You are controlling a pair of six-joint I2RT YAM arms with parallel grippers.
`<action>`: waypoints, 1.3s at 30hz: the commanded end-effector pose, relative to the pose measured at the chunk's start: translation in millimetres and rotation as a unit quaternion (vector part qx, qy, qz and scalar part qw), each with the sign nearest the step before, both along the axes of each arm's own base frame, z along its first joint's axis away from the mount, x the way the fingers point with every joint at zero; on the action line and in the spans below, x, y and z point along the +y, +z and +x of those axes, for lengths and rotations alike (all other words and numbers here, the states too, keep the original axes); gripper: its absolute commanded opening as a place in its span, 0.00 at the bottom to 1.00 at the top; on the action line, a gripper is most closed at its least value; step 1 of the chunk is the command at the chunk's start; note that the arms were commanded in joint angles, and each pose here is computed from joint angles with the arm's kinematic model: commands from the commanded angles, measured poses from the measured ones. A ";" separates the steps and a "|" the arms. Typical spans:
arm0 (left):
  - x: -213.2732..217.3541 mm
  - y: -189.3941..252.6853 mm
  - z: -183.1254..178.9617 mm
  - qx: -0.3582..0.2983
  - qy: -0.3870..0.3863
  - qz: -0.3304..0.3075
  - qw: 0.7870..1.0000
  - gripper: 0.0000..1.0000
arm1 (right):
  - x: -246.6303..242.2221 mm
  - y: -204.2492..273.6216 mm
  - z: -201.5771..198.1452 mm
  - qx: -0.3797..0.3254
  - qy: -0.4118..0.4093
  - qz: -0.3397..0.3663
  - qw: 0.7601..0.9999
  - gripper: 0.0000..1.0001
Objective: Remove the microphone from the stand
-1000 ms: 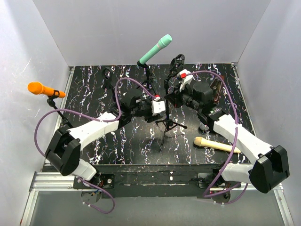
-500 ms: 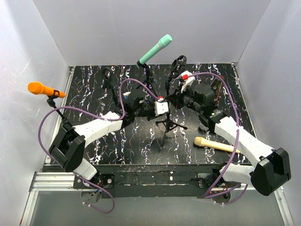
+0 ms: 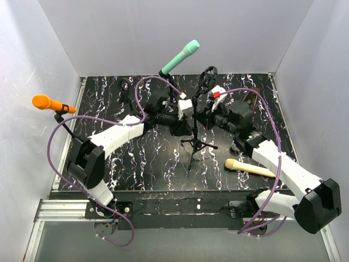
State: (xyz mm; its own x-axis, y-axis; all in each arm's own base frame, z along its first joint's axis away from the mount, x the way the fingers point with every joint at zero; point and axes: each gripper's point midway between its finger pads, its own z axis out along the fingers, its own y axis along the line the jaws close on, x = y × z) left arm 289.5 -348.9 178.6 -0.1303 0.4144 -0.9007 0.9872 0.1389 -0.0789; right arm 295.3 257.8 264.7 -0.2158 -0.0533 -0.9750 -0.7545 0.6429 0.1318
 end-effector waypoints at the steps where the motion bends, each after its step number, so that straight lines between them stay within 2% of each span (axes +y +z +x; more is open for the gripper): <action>1: 16.8 35.7 13.6 0.124 0.019 -0.052 0.991 0.00 | -0.8 3.6 -13.4 -0.026 0.028 -0.012 0.999 0.01; 4: 17.2 32.9 13.2 0.201 -0.001 -0.062 0.978 0.00 | -2.5 3.9 -14.3 -0.032 0.027 -0.016 0.999 0.01; 9: 11.3 33.3 13.1 0.245 -0.020 -0.070 0.967 0.00 | -3.5 5.3 -15.8 -0.034 0.027 -0.015 0.999 0.01; 15: 10.6 26.4 10.7 0.304 -0.009 -0.072 0.950 0.00 | -5.8 2.1 -18.0 -0.044 0.032 -0.024 0.998 0.01; 19: 12.1 20.3 13.2 0.309 0.008 -0.065 0.949 0.00 | -6.6 1.2 -19.0 -0.044 0.031 -0.023 0.998 0.01; 20: 12.9 19.2 17.7 0.298 0.020 -0.060 0.952 0.02 | -6.9 0.8 -18.8 -0.041 0.029 -0.022 0.998 0.01; 21: 13.9 17.9 21.2 0.284 0.030 -0.054 0.957 0.24 | -7.4 0.2 -17.8 -0.039 0.024 -0.022 0.999 0.01; 22: 14.3 19.4 24.7 0.264 0.037 -0.049 0.963 0.41 | -7.9 -0.3 -17.0 -0.036 0.021 -0.022 0.999 0.01; 23: 15.8 21.1 27.8 0.235 0.036 -0.046 0.970 0.55 | -8.2 -0.8 -16.5 -0.034 0.019 -0.022 0.999 0.01; 25: 21.2 24.8 34.2 0.176 0.043 -0.036 0.983 0.73 | -8.0 -1.2 -14.8 -0.033 0.017 -0.023 0.999 0.01; 30: 30.1 29.4 29.0 -0.024 0.018 0.000 1.000 0.82 | -2.7 -0.4 -9.5 -0.021 0.016 -0.012 1.000 0.01; 34: 19.7 39.0 11.4 -0.208 -0.018 0.013 0.978 0.78 | -1.0 -2.2 -3.1 -0.001 0.004 -0.001 1.000 0.01; 37: 9.5 42.3 2.7 -0.272 -0.032 0.002 0.962 0.75 | -2.2 -3.1 2.1 0.022 -0.011 0.008 1.000 0.01; 39: 4.8 40.0 3.5 -0.281 -0.032 0.003 0.959 0.71 | -2.7 -3.7 4.4 0.030 -0.014 0.011 0.999 0.01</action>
State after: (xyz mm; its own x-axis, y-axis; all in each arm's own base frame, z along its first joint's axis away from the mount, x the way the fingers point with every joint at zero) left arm 266.5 -339.0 201.4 0.1827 0.4154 -0.8911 0.9740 0.0469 0.2215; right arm 292.3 255.6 261.2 -0.2051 -0.0598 -0.9769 -0.7622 0.6359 0.1211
